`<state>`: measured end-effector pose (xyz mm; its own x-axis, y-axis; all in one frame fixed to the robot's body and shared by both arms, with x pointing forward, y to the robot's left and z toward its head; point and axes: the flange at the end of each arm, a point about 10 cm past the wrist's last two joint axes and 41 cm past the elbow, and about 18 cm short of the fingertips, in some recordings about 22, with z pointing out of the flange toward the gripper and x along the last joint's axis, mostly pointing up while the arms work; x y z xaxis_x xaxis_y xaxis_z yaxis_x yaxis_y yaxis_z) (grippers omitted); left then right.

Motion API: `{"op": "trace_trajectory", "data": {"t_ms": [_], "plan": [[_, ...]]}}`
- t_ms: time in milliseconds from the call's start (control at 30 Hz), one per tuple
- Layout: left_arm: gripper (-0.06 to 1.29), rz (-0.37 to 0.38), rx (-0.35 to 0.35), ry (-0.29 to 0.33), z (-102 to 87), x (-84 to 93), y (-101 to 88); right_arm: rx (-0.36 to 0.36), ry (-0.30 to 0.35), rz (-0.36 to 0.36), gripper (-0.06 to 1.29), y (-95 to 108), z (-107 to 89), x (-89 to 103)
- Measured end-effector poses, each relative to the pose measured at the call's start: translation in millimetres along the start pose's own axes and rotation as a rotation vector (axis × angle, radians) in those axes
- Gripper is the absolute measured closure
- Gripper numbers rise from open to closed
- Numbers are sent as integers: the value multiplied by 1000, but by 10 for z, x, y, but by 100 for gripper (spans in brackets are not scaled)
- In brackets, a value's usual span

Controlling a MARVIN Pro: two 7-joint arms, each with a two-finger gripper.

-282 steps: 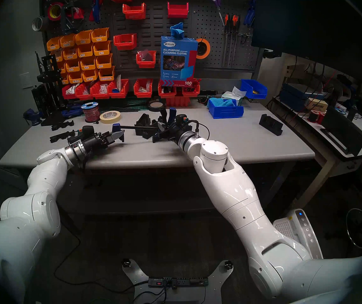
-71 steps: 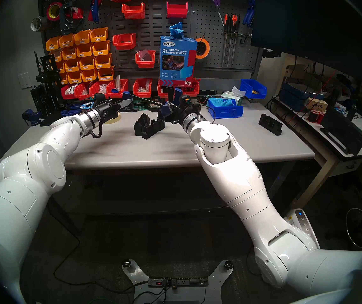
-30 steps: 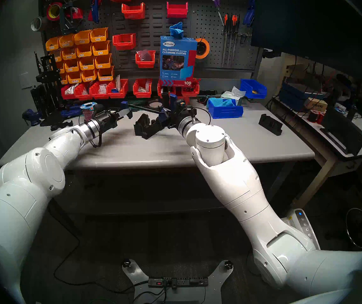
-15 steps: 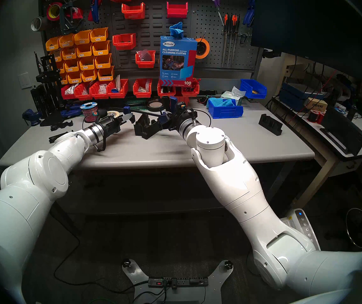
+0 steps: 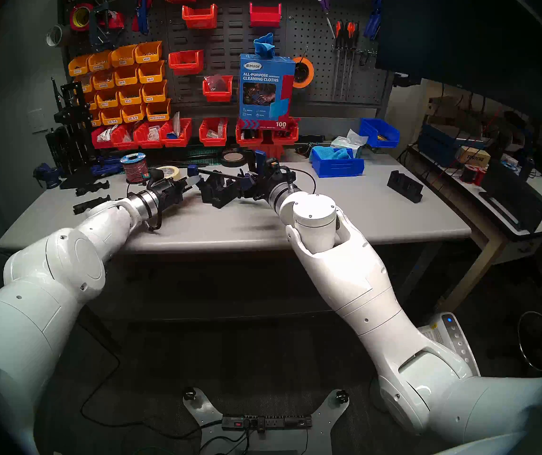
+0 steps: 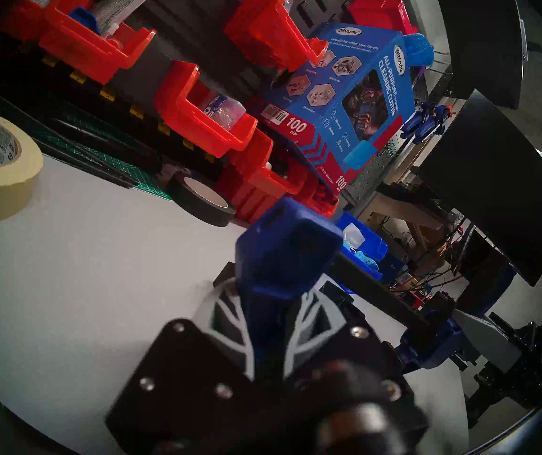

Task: Clamp the two 3D printed pieces together with the clamp

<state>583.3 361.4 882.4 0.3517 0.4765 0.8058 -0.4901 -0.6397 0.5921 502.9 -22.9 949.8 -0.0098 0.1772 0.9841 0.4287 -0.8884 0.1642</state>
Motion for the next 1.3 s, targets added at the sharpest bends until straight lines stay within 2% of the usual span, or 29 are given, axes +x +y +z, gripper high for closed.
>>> {"op": "trace_trajectory", "data": {"t_ms": [667, 1300], "plan": [[116, -7, 31, -11, 22, -18, -19, -7, -32, 5, 98, -34, 53, -139], [116, 13, 46, -5, 31, -18, -30, -15, -23, -4, 98, -67, 90, -149]]}}
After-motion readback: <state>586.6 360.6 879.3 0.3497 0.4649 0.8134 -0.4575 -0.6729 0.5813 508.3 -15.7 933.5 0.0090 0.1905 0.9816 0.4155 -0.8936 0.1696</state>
